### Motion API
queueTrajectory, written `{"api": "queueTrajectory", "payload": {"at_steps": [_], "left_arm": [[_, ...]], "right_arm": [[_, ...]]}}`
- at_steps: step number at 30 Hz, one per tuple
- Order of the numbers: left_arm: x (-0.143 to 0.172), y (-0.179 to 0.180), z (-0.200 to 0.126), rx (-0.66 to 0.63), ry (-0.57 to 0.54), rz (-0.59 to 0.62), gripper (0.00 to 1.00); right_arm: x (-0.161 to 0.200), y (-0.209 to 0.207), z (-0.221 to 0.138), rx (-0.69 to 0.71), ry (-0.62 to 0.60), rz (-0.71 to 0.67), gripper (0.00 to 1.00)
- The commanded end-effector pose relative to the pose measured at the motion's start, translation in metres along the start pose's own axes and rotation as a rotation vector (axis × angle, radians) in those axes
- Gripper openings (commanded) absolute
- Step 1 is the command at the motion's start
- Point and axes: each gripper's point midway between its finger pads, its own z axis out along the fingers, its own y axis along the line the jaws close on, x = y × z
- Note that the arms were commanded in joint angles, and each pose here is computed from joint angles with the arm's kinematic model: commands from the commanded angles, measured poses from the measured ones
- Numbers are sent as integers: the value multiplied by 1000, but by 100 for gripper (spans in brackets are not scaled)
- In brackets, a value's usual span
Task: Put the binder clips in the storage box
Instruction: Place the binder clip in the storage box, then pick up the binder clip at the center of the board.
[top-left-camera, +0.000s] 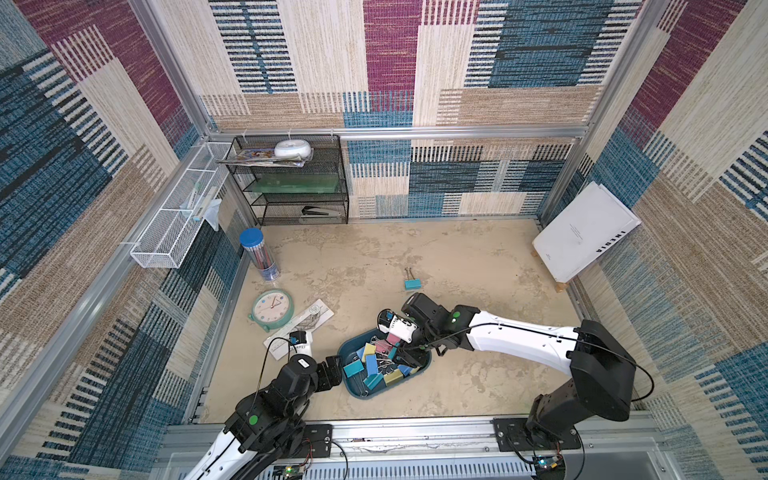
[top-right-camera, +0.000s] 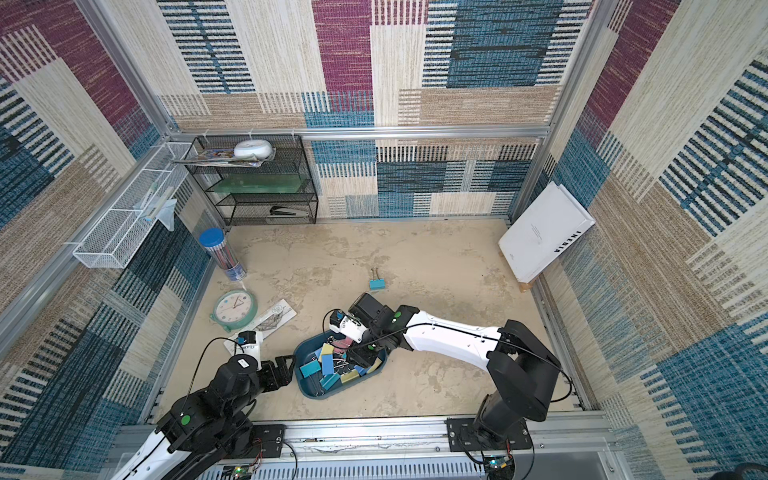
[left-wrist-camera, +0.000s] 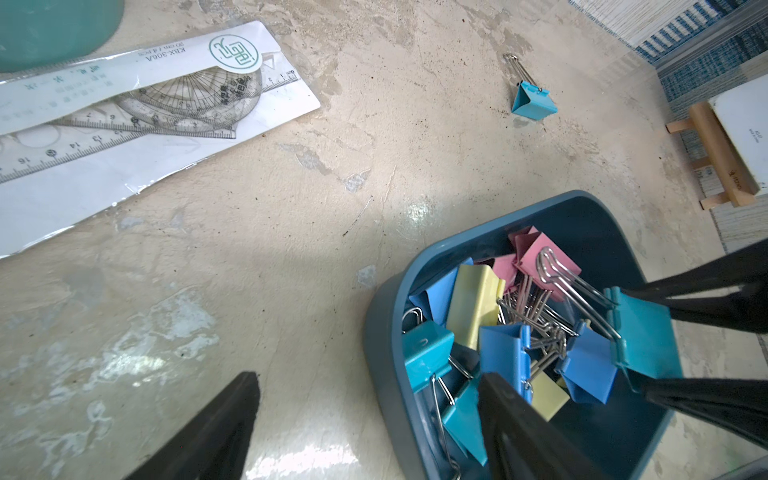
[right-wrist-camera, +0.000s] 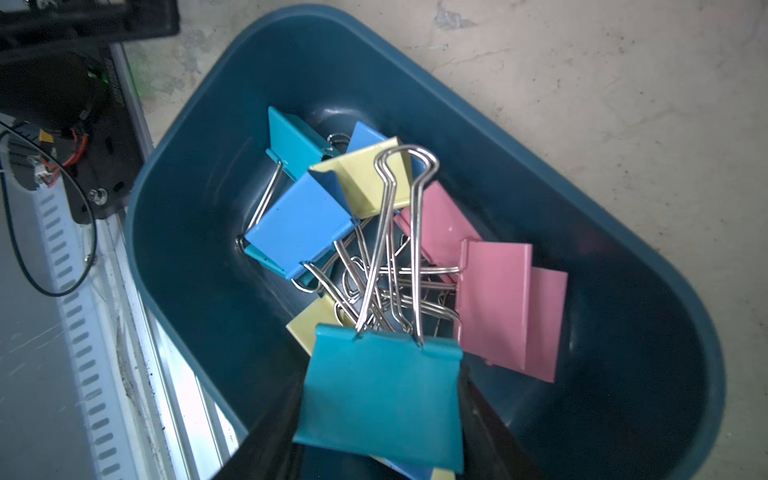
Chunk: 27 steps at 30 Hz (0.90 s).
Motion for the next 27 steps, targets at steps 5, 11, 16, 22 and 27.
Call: {"api": "queueTrajectory", "payload": {"at_steps": [5, 11, 16, 22, 27], "left_arm": [[0, -1, 1, 4, -2, 4, 86], [0, -1, 1, 3, -2, 4, 87], [0, 0, 1, 1, -3, 3, 87], [0, 0, 1, -1, -5, 2, 87], [0, 0, 1, -1, -6, 2, 87]], "right_arm": [[15, -13, -3, 83, 55, -9, 78], [-40, -63, -54, 218, -177, 108, 91], [-43, -188, -106, 347, -313, 539, 93], [-44, -232, -55, 321, -189, 585, 93], [-47, -252, -25, 315, -159, 617, 93]]}}
